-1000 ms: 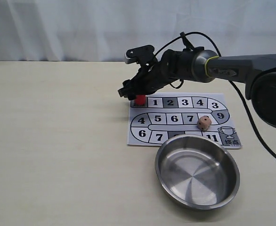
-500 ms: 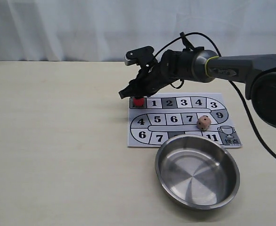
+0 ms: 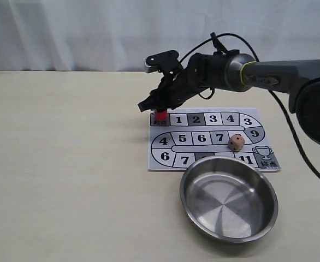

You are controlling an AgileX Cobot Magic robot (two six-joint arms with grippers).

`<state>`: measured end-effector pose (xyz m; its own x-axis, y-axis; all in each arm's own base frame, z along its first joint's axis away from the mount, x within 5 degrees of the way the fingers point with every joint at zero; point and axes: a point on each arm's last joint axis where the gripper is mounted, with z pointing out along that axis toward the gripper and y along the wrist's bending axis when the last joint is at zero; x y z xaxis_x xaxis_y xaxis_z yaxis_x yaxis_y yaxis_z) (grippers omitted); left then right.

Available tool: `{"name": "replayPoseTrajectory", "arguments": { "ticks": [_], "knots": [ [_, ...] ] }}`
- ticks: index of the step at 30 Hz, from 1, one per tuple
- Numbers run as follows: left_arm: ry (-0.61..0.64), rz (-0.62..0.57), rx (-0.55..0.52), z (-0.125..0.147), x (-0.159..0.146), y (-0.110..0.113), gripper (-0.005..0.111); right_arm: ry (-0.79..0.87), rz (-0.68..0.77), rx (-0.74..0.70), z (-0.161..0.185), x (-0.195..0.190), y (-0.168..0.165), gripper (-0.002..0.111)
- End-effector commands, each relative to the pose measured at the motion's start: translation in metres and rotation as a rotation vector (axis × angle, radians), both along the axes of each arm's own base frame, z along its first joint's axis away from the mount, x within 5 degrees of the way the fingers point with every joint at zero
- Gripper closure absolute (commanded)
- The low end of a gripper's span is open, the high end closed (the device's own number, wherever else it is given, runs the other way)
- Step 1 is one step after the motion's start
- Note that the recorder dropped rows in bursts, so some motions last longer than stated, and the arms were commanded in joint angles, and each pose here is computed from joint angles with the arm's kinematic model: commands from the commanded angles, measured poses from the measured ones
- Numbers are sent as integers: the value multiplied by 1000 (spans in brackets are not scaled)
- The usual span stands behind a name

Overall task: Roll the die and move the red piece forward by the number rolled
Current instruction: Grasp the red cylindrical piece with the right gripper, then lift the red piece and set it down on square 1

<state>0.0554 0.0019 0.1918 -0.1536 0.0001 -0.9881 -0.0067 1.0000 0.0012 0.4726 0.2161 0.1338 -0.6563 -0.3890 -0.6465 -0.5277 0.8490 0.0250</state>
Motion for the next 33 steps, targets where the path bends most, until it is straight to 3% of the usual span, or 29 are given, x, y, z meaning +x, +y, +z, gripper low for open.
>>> {"name": "replayPoseTrajectory", "arguments": {
  "ticks": [1, 12, 19, 23, 26, 33],
  "knots": [
    [-11, -12, -7, 0, 0, -1, 107, -39, -24, 12, 28, 5, -16, 104],
    [-11, -12, -7, 0, 0, -1, 107, 13, -91, 20, 30, 10, -42, 104],
    [-11, -12, -7, 0, 0, -1, 107, 122, -74, -21, -14, 8, -40, 104],
    [-11, -12, -7, 0, 0, -1, 107, 146, -71, -32, -21, 7, -41, 104],
    [-11, -12, -7, 0, 0, -1, 107, 148, -82, -24, -18, 7, -42, 95],
    [-11, -12, -7, 0, 0, -1, 107, 137, -102, -9, -16, 9, -42, 58]
  ]
}}
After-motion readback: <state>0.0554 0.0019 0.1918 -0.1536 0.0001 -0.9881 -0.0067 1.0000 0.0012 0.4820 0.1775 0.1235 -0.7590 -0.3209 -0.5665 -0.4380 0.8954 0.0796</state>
